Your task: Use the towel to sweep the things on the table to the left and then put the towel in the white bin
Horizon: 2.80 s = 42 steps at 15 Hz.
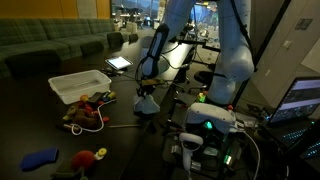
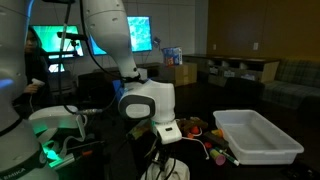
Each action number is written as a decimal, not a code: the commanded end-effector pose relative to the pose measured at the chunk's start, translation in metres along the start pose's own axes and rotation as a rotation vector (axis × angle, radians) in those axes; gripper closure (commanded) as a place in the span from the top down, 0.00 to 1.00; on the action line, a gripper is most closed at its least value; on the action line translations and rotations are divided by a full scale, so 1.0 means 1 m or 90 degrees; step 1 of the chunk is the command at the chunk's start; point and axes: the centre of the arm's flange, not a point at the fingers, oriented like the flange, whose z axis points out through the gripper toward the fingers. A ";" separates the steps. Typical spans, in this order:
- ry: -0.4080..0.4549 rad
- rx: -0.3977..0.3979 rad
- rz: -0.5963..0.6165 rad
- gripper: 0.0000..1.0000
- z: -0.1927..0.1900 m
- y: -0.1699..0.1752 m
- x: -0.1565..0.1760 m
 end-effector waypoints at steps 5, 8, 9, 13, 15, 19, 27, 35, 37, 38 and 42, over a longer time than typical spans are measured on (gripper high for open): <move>-0.056 -0.066 -0.057 0.10 0.050 -0.030 -0.053; -0.092 -0.064 -0.097 0.10 0.057 -0.047 -0.078; -0.100 -0.062 -0.109 0.10 0.058 -0.053 -0.086; -0.116 -0.050 -0.155 0.10 0.059 -0.089 -0.111; -0.118 -0.042 -0.174 0.10 0.056 -0.105 -0.117; -0.123 -0.015 -0.215 0.10 0.053 -0.148 -0.134; -0.125 0.043 -0.322 0.10 0.046 -0.252 -0.186; -0.113 0.083 -0.393 0.10 0.036 -0.336 -0.237; -0.116 0.102 -0.399 0.10 0.029 -0.354 -0.250; -0.114 0.110 -0.402 0.10 0.024 -0.361 -0.256; -0.115 0.149 -0.407 0.10 0.001 -0.388 -0.274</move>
